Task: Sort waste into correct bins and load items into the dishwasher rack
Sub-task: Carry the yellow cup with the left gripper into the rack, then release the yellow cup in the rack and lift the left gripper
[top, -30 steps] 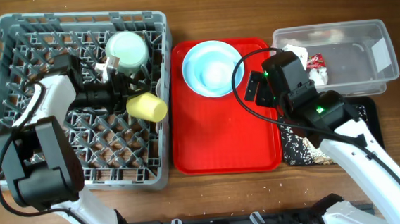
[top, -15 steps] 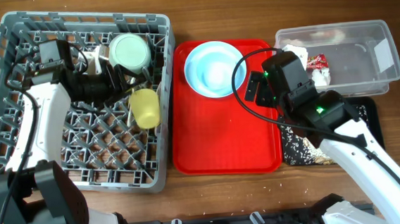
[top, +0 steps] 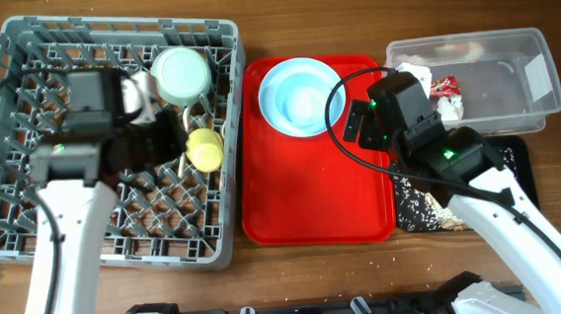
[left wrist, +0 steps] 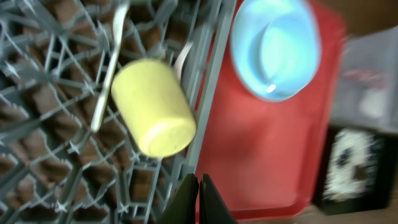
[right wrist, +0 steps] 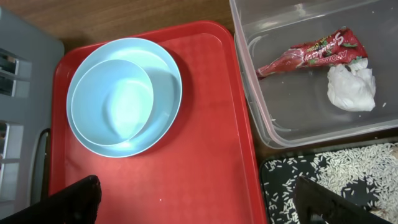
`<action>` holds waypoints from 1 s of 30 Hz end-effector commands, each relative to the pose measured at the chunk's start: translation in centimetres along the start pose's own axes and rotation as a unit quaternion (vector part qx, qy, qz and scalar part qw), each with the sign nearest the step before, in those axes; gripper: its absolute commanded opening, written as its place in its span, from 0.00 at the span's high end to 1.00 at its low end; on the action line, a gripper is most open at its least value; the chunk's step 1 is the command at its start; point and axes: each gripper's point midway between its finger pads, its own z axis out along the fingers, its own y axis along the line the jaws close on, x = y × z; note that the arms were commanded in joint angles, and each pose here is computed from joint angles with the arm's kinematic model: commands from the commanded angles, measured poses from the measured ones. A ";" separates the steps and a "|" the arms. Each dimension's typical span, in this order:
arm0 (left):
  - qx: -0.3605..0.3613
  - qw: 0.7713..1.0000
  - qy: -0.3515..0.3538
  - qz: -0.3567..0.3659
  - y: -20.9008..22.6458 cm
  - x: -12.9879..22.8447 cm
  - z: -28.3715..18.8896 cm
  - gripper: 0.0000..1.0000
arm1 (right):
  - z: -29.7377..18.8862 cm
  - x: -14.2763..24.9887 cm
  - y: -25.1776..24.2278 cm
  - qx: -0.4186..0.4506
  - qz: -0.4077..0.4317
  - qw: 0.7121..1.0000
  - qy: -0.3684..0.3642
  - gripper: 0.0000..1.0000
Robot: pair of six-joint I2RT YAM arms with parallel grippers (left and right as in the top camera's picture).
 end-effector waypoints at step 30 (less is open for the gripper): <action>-0.049 0.992 -0.099 0.066 -4.5 -4.1 4.3 0.69 | 0.0 -0.2 0.1 -0.001 0.001 1.000 -0.001 0.00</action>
